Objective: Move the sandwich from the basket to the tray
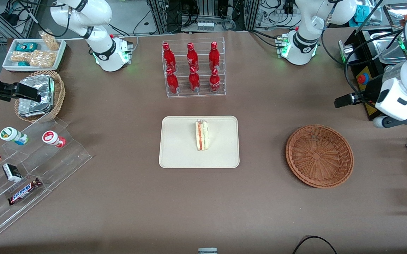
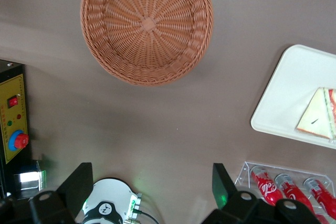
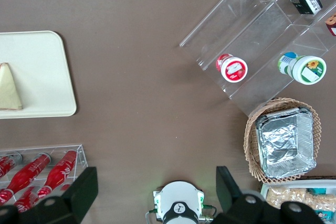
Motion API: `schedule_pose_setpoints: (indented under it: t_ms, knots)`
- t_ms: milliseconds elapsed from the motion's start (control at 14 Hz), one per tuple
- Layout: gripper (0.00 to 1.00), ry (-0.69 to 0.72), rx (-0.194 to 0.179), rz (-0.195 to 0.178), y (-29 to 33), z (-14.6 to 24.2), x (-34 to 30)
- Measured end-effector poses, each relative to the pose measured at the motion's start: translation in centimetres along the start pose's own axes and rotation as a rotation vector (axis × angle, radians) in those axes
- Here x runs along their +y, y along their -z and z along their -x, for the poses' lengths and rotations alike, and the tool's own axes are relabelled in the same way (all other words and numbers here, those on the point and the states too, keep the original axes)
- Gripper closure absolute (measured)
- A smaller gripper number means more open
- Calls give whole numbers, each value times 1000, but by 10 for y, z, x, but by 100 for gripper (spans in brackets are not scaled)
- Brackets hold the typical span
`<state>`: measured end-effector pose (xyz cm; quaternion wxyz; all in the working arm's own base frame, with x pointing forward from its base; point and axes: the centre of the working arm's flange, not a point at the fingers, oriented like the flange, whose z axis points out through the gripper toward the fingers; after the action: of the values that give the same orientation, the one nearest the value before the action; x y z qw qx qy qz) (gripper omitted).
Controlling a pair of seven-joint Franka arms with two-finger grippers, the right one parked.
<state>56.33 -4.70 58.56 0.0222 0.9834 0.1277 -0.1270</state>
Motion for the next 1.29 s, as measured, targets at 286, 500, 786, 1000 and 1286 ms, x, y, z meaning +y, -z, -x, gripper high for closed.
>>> schedule_pose_setpoints:
  t_ms: [286,500,786,1000,1286]
  knots:
    - [0,-41,18,-16,10,2,-12]
    - [0,-114,57,-60,23,27,12]
    - [0,-174,69,-70,27,52,11]
    - [0,-185,79,-78,29,56,14]
    - [0,-167,92,-112,28,56,14]
